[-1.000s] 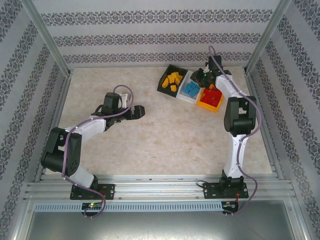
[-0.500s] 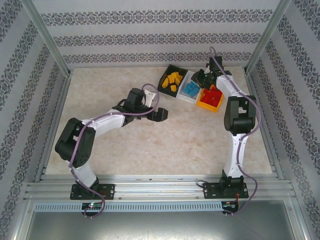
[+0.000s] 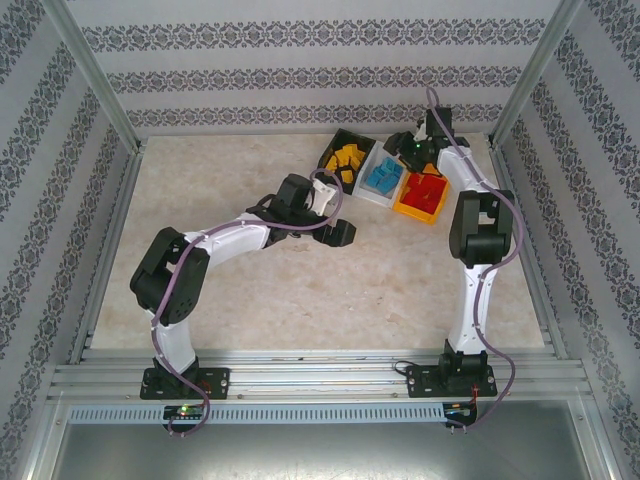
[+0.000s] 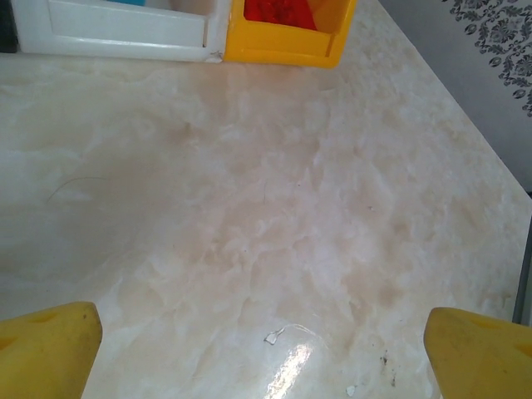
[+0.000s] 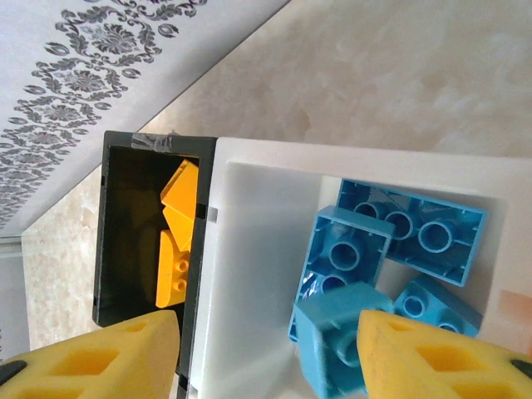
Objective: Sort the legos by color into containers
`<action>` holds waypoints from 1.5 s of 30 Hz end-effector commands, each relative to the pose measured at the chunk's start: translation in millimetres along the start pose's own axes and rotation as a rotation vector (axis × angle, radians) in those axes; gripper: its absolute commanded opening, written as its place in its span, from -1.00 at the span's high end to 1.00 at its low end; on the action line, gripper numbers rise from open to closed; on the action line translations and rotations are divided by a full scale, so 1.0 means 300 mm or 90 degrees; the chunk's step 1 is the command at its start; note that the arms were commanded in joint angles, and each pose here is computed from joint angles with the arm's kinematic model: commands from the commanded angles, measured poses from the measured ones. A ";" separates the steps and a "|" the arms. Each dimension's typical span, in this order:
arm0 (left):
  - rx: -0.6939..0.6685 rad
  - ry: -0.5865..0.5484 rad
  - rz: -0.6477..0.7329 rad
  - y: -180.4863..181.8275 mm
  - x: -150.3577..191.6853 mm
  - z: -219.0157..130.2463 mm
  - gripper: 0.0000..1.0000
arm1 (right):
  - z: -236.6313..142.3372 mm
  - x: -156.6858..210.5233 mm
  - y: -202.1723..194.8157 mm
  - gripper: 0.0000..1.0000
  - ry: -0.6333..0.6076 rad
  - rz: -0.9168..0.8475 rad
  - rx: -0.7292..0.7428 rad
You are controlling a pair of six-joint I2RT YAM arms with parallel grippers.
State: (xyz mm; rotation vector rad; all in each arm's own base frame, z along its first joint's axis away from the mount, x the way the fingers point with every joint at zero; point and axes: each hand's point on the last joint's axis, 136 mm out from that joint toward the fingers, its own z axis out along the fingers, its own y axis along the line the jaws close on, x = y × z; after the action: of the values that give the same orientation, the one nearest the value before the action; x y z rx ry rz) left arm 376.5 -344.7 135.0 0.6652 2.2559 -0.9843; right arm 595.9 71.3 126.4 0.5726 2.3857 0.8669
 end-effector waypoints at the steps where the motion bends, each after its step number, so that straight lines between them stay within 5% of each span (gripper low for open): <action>1: 0.000 0.006 0.016 -0.019 -0.014 0.017 -1.00 | -0.013 -0.027 0.004 -0.19 -0.007 -0.010 -0.016; 30: -0.057 -0.056 0.055 -0.034 -0.077 -0.078 -1.00 | -0.352 0.072 0.091 -0.20 -0.062 -0.123 -0.037; 45: -0.116 -0.110 0.031 -0.019 -0.082 -0.201 -1.00 | -0.498 0.473 0.103 -0.21 -0.057 -0.280 -0.047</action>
State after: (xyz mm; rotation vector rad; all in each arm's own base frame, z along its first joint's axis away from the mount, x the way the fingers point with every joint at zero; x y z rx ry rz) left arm 372.4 -312.7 179.3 0.5835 2.1569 -0.7847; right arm 410.2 109.4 186.6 0.1373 2.3232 0.7847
